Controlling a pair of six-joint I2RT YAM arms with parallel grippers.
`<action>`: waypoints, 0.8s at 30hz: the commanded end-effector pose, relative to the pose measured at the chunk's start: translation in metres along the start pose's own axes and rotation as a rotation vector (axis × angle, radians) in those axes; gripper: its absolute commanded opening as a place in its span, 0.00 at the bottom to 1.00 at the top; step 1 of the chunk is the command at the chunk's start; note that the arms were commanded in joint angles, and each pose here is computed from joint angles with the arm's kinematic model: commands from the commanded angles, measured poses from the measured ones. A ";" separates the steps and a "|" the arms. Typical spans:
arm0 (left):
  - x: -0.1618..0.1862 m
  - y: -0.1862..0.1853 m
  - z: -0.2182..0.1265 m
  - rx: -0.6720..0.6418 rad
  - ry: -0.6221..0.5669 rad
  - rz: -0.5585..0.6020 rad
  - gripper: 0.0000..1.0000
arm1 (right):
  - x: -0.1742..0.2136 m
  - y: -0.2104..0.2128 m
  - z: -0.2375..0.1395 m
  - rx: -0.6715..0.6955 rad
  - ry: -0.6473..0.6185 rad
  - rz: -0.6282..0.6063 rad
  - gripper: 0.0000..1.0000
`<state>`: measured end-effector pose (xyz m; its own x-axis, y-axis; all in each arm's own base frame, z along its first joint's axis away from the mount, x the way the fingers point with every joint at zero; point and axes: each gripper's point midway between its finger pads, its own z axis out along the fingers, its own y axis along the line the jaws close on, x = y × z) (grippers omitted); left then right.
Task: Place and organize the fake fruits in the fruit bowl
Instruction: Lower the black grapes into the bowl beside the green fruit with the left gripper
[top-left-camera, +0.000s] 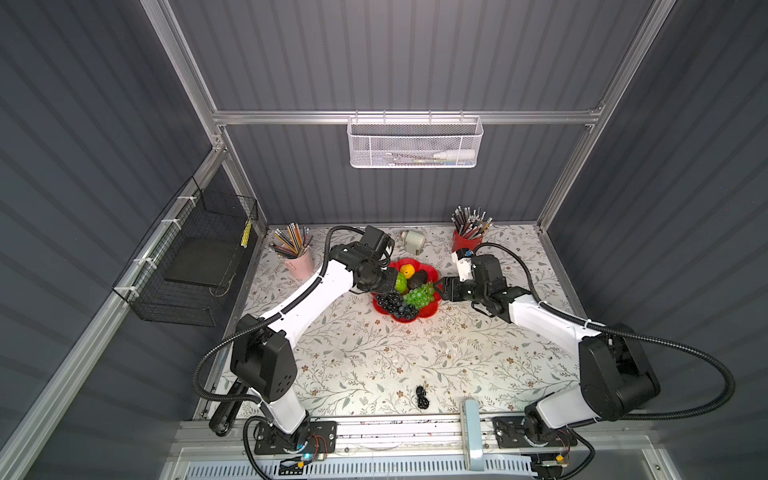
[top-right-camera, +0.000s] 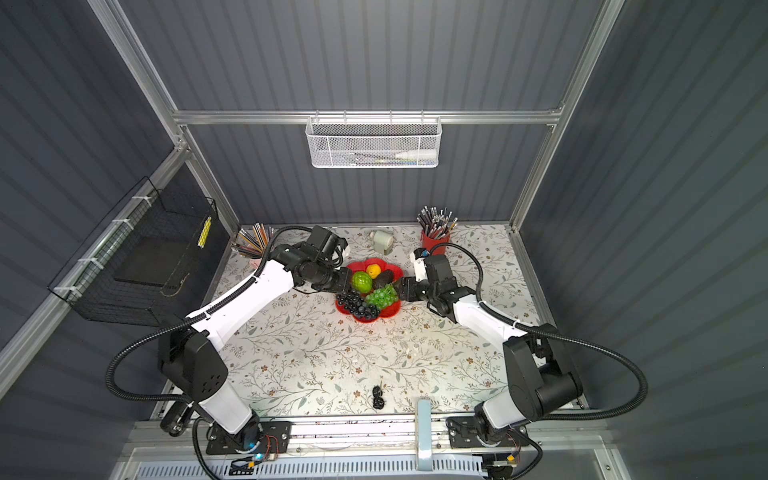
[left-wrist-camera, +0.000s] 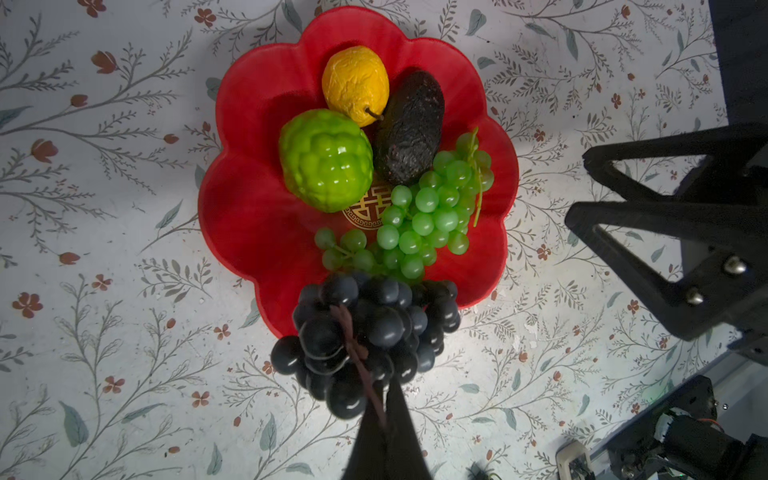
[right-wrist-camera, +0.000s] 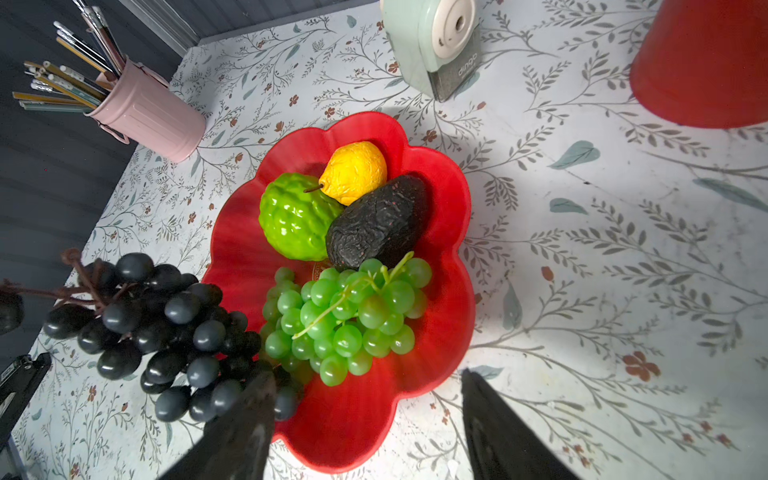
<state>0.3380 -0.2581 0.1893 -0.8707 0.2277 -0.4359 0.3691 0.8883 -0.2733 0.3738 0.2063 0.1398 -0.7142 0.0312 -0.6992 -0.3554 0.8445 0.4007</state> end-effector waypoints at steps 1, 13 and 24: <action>-0.004 0.012 0.008 -0.019 -0.005 0.020 0.00 | -0.013 0.012 -0.009 -0.040 -0.062 0.002 0.71; -0.015 0.032 0.041 -0.027 0.016 0.022 0.00 | -0.001 0.031 -0.001 -0.119 -0.001 -0.013 0.71; -0.033 0.044 0.066 -0.011 -0.012 -0.002 0.00 | 0.007 0.052 0.006 -0.181 0.046 -0.044 0.71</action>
<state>0.3919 -0.2462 0.1292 -0.8856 0.2167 -0.4107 0.3376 0.9078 -0.2490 0.3563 0.2428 0.1445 -0.7256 -0.0081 -0.6881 -0.4537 0.7575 0.4695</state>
